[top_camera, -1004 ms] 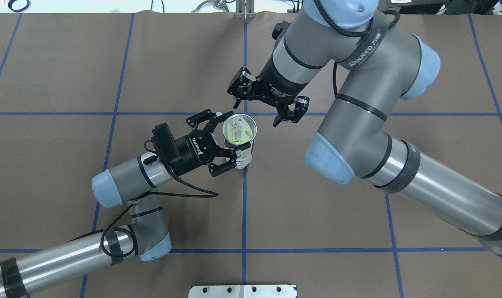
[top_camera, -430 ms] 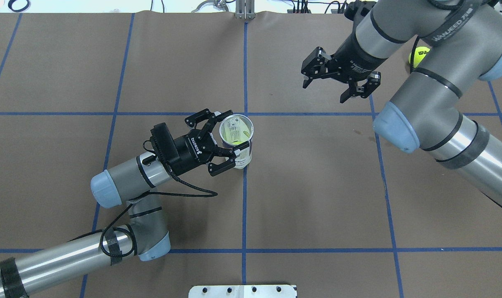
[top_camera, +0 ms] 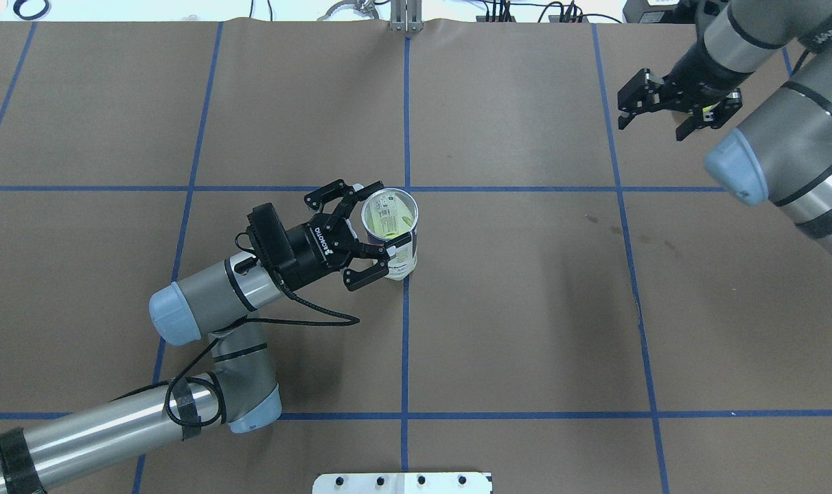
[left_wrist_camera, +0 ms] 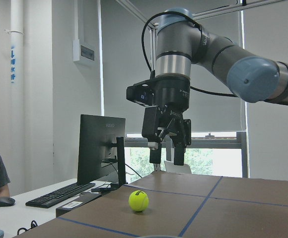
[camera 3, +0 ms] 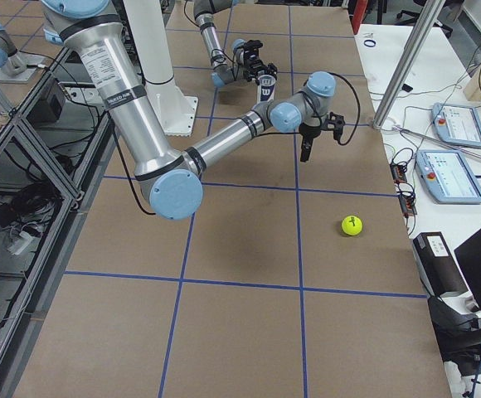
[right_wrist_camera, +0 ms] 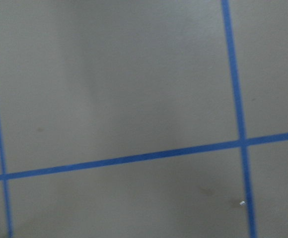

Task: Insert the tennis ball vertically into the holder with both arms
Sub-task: 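Move the right gripper to the farther yellow ball and grasp it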

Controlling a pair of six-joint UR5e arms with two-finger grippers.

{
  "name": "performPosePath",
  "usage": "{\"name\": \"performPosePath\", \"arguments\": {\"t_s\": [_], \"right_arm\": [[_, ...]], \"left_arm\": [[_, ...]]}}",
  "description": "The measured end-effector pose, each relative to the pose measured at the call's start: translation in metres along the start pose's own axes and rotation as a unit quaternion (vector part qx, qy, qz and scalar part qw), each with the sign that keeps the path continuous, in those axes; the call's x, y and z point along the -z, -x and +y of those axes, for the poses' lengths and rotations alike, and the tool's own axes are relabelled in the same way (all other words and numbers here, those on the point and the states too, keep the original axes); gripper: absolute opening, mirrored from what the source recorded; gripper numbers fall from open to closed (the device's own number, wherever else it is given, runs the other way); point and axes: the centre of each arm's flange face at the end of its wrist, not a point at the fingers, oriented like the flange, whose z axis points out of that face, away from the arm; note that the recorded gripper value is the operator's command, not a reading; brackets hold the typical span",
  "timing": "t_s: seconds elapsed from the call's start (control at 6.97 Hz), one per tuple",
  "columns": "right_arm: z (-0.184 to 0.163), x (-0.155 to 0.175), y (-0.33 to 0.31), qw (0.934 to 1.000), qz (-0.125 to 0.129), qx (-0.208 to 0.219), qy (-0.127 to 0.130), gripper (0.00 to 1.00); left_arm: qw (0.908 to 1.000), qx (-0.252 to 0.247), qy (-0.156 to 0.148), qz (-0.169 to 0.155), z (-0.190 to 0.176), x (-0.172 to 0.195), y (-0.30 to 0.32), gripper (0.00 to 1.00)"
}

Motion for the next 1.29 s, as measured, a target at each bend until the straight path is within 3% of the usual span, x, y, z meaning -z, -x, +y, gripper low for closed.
{"name": "performPosePath", "arguments": {"t_s": [0.29,0.72,1.0,1.29], "right_arm": [[-0.070,-0.035,-0.085,0.9987,0.046,0.016,-0.012,1.00],[-0.121,-0.083,-0.129,0.9923,0.097,0.013,-0.077,1.00],[-0.124,-0.109,-0.117,0.9892,0.087,-0.017,-0.117,1.00],[-0.121,-0.124,-0.115,0.9877,0.084,-0.016,-0.131,1.00]], "left_arm": [[1.0000,0.000,0.000,-0.003,0.000,0.000,0.000,0.88],[1.0000,0.001,0.000,-0.004,0.000,0.000,0.001,0.88],[1.0000,0.000,0.000,-0.004,0.000,0.000,0.001,0.88],[1.0000,0.000,0.000,-0.004,0.000,0.001,0.001,0.88]]}}
